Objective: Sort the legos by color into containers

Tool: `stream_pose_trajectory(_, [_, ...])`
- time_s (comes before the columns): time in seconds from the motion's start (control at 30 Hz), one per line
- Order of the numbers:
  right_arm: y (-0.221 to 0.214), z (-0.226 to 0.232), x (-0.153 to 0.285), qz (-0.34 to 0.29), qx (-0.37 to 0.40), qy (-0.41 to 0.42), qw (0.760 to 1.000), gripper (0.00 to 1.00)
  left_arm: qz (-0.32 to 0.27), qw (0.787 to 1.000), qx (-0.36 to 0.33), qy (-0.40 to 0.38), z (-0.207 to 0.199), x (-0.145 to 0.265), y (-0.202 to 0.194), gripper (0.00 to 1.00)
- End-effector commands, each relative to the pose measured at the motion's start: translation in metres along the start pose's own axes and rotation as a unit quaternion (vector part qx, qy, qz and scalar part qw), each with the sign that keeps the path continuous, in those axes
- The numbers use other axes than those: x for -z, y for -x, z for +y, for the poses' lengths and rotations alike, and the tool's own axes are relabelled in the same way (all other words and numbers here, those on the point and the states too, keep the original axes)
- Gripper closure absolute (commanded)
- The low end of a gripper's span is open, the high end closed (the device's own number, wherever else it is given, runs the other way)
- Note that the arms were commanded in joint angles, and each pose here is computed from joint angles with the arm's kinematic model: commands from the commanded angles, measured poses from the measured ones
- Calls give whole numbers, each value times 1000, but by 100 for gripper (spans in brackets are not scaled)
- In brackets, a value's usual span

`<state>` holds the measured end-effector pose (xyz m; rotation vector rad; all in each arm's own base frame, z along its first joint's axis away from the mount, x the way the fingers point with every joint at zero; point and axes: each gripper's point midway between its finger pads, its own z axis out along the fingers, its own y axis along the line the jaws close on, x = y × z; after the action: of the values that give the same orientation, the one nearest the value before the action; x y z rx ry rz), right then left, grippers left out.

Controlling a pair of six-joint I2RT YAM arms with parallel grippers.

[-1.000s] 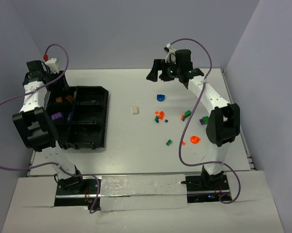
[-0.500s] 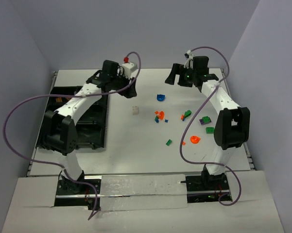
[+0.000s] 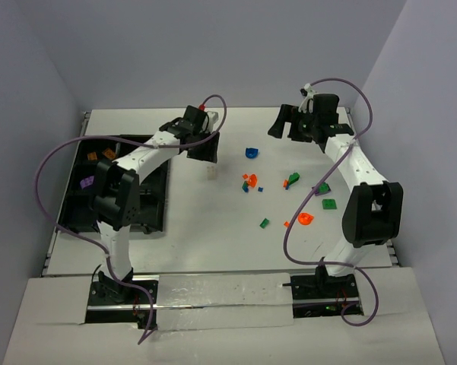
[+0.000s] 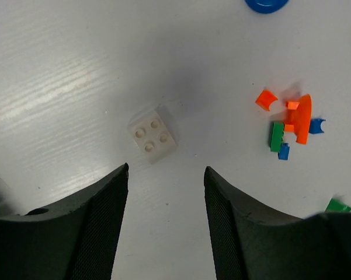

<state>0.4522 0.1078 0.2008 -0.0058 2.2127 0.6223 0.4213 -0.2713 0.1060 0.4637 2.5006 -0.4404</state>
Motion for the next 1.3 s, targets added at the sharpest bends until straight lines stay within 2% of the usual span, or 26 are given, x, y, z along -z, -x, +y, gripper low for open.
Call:
stream_pose_trajectory(0.0, [15,7,16,-34,26,-3,999,0,-3,996,77,53,2,-4,-6,38])
stream_pose_trajectory(0.23, [15,5,25,-36,37,-15,999,0,10,993,95,76,1,-25,-11,34])
stream_pose_trajectory(0.3, [15,3,29,-37,39,-21,998,0,10,992,99,80,0,-30,-9,24])
stream_pose_trajectory(0.33, [14,-1,30,-36,37,-24,998,0,14,992,99,82,0,-34,-11,23])
stream_pose_trajectory(0.57, [10,-6,39,-38,36,-32,998,0,24,989,109,98,3,-47,-18,22])
stream_pose_trajectory(0.9, [9,-7,42,-41,38,-34,998,0,41,986,110,118,13,-63,-34,35])
stream_pose_trajectory(1.1, [7,-9,39,-38,38,-35,998,0,27,984,98,144,23,-65,-28,42])
stream_pose_trajectory(1.2, [7,-8,37,-37,37,-32,998,0,26,983,89,156,28,-67,-28,50])
stream_pose_trajectory(1.27, [8,-8,36,-37,38,-30,998,0,24,985,79,153,28,-63,-26,64])
